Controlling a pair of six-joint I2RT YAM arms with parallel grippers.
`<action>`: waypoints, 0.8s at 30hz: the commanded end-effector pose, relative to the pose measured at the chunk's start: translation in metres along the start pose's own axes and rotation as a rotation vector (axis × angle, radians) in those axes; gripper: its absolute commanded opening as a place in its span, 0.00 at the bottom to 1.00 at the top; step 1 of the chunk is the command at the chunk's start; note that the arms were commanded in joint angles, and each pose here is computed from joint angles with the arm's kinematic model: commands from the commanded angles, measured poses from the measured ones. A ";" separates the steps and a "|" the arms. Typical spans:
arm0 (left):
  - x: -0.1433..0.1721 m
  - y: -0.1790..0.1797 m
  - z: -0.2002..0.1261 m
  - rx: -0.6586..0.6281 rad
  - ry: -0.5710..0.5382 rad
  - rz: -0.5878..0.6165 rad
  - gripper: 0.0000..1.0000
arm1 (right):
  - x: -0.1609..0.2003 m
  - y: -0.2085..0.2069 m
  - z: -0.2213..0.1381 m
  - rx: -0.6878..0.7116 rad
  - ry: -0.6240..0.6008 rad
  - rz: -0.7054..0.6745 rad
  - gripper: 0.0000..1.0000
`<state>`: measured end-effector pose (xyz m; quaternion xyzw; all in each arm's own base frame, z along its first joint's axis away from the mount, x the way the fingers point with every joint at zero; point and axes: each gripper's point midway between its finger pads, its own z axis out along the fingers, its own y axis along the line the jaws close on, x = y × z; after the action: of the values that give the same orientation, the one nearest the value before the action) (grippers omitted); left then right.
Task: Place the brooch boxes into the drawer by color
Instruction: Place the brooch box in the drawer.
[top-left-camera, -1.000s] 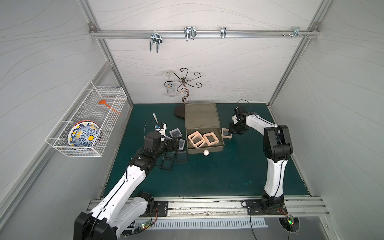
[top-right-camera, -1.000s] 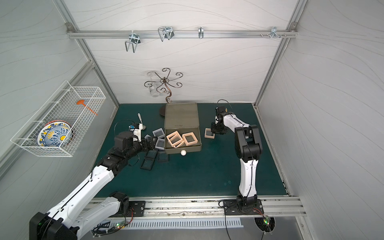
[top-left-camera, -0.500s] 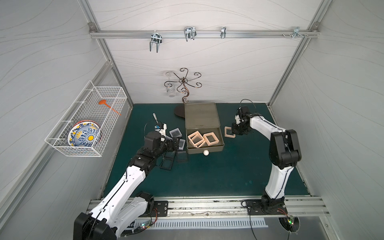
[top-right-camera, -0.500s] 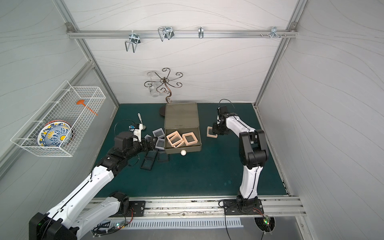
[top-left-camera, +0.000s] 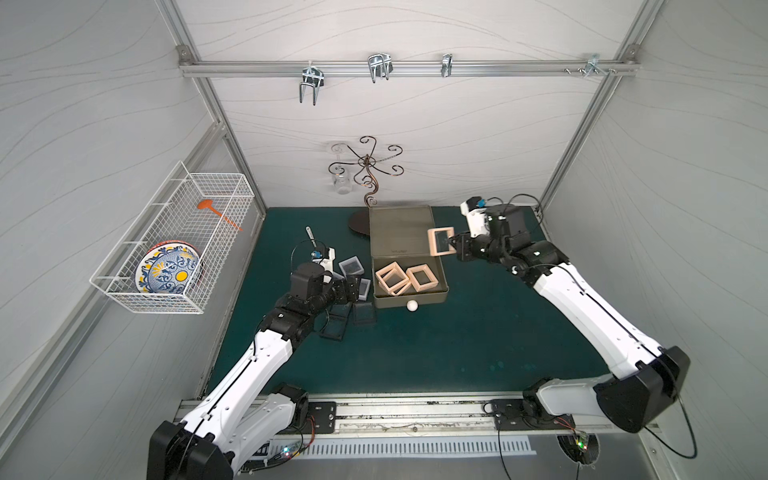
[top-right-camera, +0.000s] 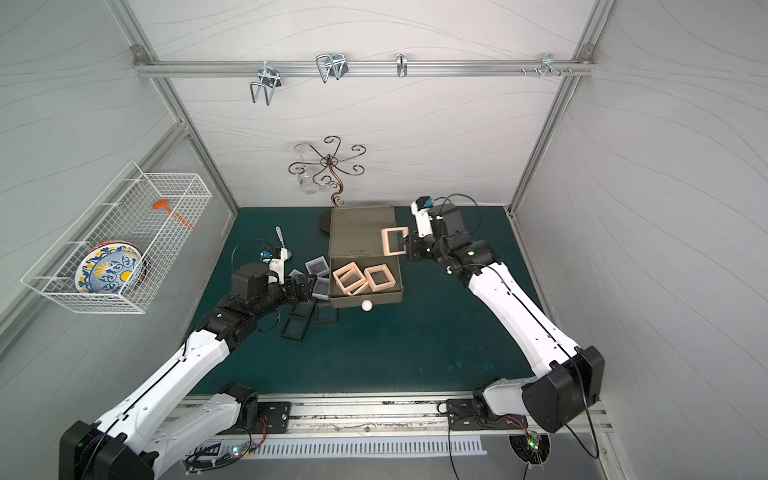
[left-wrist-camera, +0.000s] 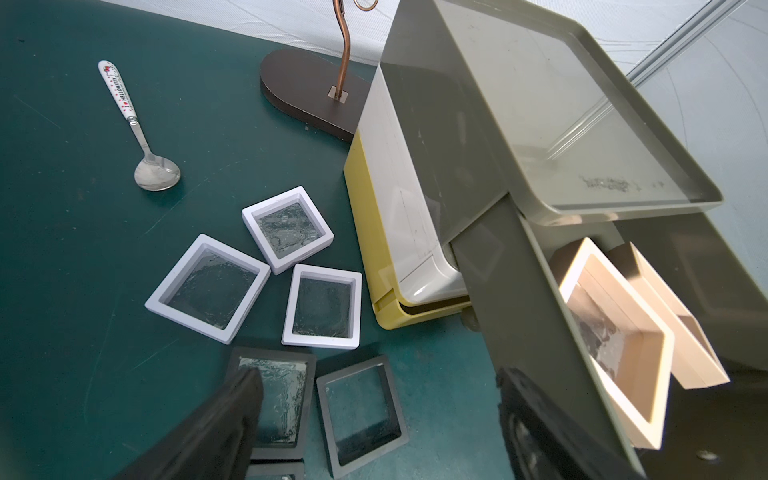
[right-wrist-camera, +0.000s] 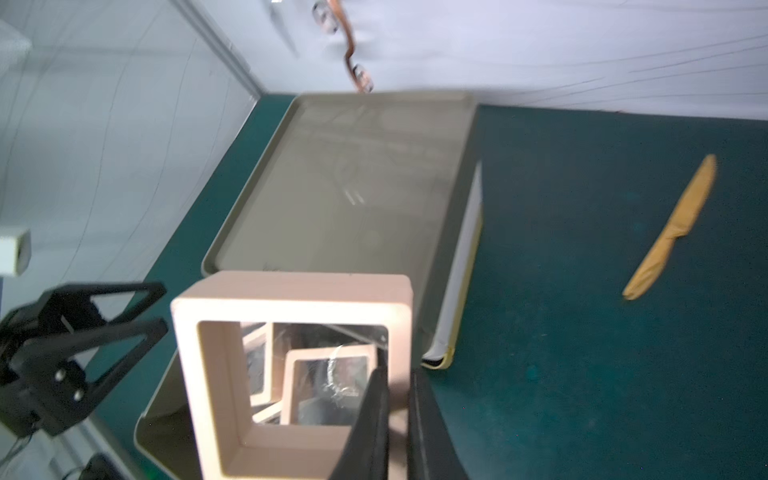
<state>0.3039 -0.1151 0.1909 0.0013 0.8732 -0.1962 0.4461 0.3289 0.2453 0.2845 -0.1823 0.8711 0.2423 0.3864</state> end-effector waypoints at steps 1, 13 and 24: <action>-0.026 -0.012 -0.008 0.037 -0.080 0.003 0.92 | 0.022 0.013 0.015 0.001 0.106 -0.030 0.04; -0.028 -0.011 -0.010 0.026 -0.084 0.007 0.92 | 0.060 0.030 0.030 0.025 0.245 -0.085 0.10; -0.031 -0.013 -0.011 0.027 -0.087 0.014 0.92 | 0.053 0.030 0.018 0.071 0.220 -0.124 0.35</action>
<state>0.3030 -0.1149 0.1935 0.0001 0.8712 -0.1978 0.4494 0.2937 0.2733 0.2241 -0.2406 0.9110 0.1713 0.2879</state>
